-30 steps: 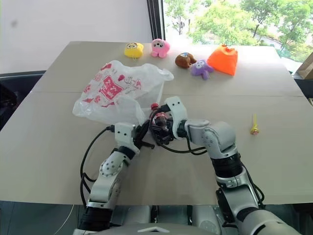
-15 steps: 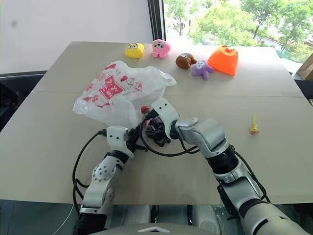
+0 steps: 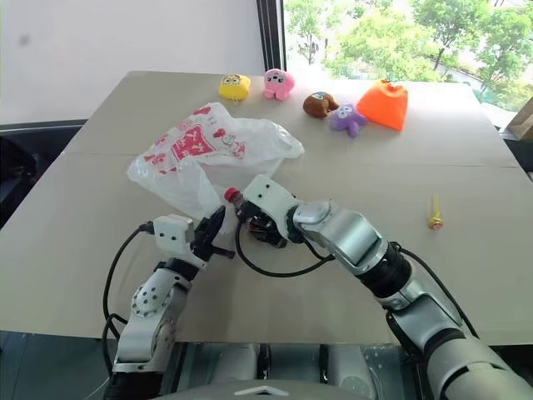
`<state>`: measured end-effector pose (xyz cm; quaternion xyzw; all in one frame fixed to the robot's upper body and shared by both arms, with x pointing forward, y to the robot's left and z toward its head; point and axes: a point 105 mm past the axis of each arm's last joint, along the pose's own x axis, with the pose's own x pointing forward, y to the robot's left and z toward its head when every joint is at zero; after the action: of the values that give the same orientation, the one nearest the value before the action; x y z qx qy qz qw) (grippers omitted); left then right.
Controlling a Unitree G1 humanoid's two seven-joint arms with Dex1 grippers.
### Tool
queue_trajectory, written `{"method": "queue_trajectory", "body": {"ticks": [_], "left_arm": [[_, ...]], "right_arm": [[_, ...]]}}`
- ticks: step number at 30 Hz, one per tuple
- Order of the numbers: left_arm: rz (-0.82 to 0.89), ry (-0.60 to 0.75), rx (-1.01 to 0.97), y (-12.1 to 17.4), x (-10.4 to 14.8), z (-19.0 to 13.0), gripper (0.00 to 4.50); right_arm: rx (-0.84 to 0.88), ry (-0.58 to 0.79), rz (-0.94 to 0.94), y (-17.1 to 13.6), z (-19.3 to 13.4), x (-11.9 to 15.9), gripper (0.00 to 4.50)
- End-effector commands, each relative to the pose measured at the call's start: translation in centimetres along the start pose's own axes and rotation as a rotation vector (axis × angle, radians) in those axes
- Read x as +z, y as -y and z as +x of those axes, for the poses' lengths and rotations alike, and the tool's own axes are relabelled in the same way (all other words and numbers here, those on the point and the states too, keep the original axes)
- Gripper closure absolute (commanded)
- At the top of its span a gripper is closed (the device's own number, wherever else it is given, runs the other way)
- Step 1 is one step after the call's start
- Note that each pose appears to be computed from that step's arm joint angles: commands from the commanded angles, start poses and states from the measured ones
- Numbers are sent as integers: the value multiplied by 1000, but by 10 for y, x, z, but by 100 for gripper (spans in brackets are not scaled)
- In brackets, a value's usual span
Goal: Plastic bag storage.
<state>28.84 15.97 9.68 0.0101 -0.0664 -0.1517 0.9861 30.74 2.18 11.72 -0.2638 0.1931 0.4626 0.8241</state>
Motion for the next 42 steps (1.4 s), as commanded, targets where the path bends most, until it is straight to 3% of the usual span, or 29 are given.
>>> {"method": "queue_trajectory", "body": {"ticks": [1, 11, 15, 19, 27, 34, 40, 42], "left_arm": [[17, 66, -13, -1, 18, -2, 450], [21, 73, -18, 0, 19, 0, 450], [3, 113, -79, 7, 29, -1, 450], [-45, 186, -201, 27, 45, -10, 450], [-63, 226, -340, 54, 54, -28, 450], [-44, 235, -337, 57, 56, -28, 450], [-39, 248, -364, 66, 58, -27, 450], [-56, 249, -416, 75, 58, -30, 450]], "right_arm": [[-104, -115, -207, 30, -14, -22, 145], [-90, -153, -412, 48, -36, -24, 145], [-166, 16, -206, 67, -44, 2, 145], [-194, 75, -277, 71, -45, 20, 145], [-140, 101, -512, 62, -31, 49, 145], [101, 57, -682, 32, -26, 39, 145], [186, 144, -682, 17, -26, 56, 145], [162, 210, -545, 15, -13, 70, 145]]}}
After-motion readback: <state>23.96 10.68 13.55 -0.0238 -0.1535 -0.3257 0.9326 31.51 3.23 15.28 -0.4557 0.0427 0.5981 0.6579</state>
